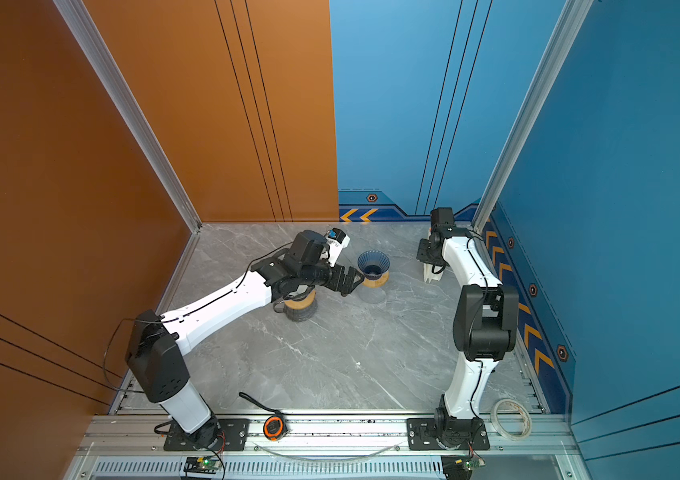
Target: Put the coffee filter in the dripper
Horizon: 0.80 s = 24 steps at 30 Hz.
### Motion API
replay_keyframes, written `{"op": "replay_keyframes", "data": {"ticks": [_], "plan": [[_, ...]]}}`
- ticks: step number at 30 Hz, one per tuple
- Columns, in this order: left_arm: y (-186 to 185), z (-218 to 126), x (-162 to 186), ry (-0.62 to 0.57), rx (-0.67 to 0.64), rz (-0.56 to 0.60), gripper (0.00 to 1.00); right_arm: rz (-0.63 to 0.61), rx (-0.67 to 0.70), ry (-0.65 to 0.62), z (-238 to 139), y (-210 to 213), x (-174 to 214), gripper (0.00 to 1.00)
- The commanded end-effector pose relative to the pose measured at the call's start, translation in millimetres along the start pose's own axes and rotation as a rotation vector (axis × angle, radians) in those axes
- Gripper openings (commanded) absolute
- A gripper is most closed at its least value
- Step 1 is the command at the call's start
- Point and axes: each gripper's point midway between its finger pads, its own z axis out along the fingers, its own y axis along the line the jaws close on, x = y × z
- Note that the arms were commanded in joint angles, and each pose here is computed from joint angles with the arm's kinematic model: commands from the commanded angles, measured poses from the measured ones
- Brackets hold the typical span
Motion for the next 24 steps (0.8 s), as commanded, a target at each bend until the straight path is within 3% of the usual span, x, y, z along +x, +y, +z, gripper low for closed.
{"op": "replay_keyframes", "data": {"ticks": [1, 14, 24], "plan": [[-4, -8, -4, -0.006, 0.014, 0.003, 0.98, 0.025, 0.038, 0.048, 14, -4, 12, 0.25], [-1, -6, -3, -0.003, 0.009, 0.000, 0.98, 0.060, 0.093, 0.086, 49, -13, 11, 0.24], [-2, -4, -5, -0.003, 0.013, -0.003, 0.98, 0.067, 0.131, 0.077, 48, -20, 10, 0.09]]}}
